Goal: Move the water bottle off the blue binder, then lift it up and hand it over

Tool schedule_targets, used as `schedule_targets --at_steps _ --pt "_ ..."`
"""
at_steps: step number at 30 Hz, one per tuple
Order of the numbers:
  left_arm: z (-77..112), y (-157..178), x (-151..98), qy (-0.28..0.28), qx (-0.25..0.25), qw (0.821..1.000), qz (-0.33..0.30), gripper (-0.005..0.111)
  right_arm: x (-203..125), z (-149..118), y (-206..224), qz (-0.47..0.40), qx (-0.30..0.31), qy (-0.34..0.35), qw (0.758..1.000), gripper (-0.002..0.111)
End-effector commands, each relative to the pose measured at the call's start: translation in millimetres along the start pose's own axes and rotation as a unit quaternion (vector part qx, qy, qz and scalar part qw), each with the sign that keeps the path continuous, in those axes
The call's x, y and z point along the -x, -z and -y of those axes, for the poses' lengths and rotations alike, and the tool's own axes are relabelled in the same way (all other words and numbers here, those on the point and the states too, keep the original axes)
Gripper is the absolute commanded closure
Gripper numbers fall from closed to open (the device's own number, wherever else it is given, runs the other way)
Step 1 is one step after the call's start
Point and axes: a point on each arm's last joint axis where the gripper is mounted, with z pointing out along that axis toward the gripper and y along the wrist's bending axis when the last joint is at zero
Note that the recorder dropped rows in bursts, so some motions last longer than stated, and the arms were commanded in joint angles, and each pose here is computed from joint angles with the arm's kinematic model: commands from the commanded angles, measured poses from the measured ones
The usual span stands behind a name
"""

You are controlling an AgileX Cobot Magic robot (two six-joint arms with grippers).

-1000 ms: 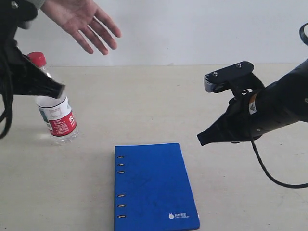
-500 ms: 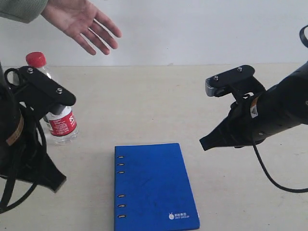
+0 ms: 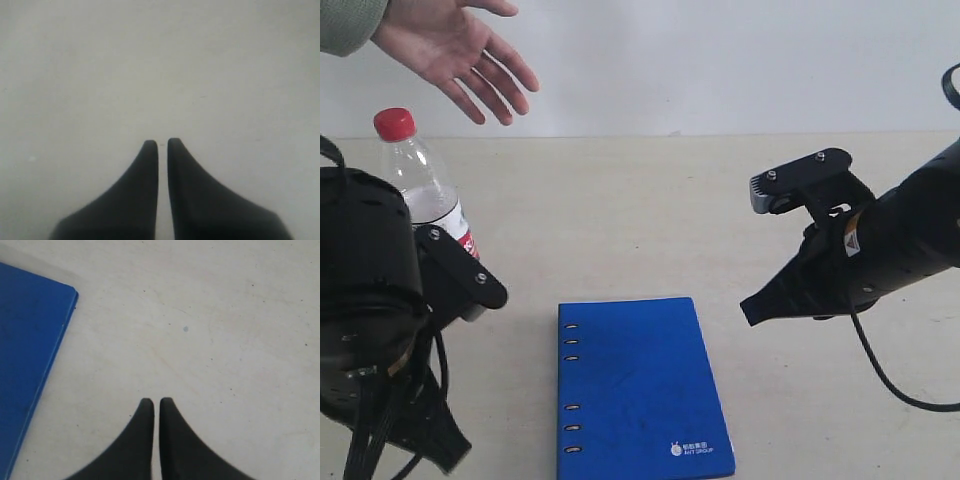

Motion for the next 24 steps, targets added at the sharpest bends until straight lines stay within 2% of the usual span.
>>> schedule_targets --at_steps 1,3,5,9,10,11,15,19,22,24 --pt "2.4 9.5 -0.4 -0.040 -0.042 0.998 0.034 0.102 -3.8 2.6 1.4 -0.016 -0.004 -0.010 1.000 0.108" --pt "1.2 13.2 -1.3 -0.092 -0.046 0.994 0.046 0.102 -5.0 2.1 1.5 -0.022 -0.002 -0.038 0.999 0.108" --pt "5.5 17.7 -1.6 -0.157 -0.078 0.982 0.068 0.102 -3.9 1.9 1.4 -0.016 -0.001 -0.038 0.999 0.108" --pt "20.6 28.0 -4.7 -0.291 -0.167 0.935 0.113 0.102 -1.8 1.6 1.4 -0.005 0.002 -0.038 0.999 0.108" --pt "22.7 29.9 -6.0 -0.304 -0.181 0.928 0.118 0.102 -1.6 1.5 1.4 -0.003 0.002 -0.038 0.999 0.108" --pt "21.6 30.2 -6.1 -0.299 -0.186 0.929 0.118 0.102 -1.4 1.5 1.4 -0.002 0.002 -0.038 0.999 0.108" --pt "0.8 26.5 -1.2 -0.222 -0.193 0.952 0.089 0.102 -1.1 1.5 1.4 -0.001 0.002 -0.038 0.999 0.108" --pt "-32.6 11.6 5.2 -0.064 -0.186 0.978 0.067 0.102 -1.1 1.5 1.4 -0.001 0.002 -0.038 0.999 0.108" --pt "-45.7 -0.4 8.3 0.093 -0.190 0.975 0.067 0.102 -1.1 1.5 1.4 -0.001 0.002 -0.038 0.999 0.108" --pt "-45.4 -10.9 10.0 0.153 -0.190 0.964 0.103 0.102 -1.1 1.5 1.4 -0.001 0.002 -0.036 0.999 0.108"
